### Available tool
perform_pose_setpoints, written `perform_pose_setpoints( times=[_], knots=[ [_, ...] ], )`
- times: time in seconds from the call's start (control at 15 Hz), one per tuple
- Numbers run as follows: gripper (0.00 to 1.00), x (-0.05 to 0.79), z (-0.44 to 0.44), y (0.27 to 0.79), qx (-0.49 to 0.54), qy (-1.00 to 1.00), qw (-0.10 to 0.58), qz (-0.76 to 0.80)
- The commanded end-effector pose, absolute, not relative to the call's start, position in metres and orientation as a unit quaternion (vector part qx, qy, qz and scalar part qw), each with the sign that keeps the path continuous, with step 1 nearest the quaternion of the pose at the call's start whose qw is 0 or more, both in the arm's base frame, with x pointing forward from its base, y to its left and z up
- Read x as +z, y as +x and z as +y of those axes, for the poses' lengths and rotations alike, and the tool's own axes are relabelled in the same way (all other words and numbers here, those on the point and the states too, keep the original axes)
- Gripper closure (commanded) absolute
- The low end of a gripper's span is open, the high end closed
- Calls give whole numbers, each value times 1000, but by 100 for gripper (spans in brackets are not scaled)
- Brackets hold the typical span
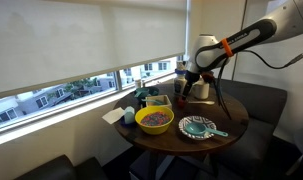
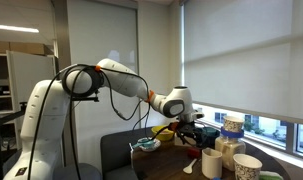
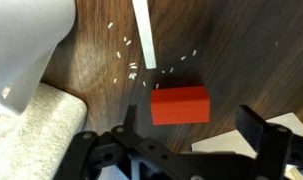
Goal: Pick up the red block and put it in the white cup
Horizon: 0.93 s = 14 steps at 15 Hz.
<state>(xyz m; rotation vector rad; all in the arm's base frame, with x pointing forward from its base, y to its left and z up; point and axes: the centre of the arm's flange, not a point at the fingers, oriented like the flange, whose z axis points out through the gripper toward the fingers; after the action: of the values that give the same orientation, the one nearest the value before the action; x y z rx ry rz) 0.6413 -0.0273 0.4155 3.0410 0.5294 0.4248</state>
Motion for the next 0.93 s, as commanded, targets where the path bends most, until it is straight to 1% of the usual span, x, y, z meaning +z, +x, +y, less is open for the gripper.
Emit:
perform_pose_setpoints(
  times=[0.0,0.2,0.47,0.87],
  knots=[
    [0,416,-32,663,134,977,5,163],
    [0,407,-32,668,120,978,-5,172],
    [0,402,-26,674,128,974,-8,186],
    [0,395,-23,684,115,977,1,180]
  ],
)
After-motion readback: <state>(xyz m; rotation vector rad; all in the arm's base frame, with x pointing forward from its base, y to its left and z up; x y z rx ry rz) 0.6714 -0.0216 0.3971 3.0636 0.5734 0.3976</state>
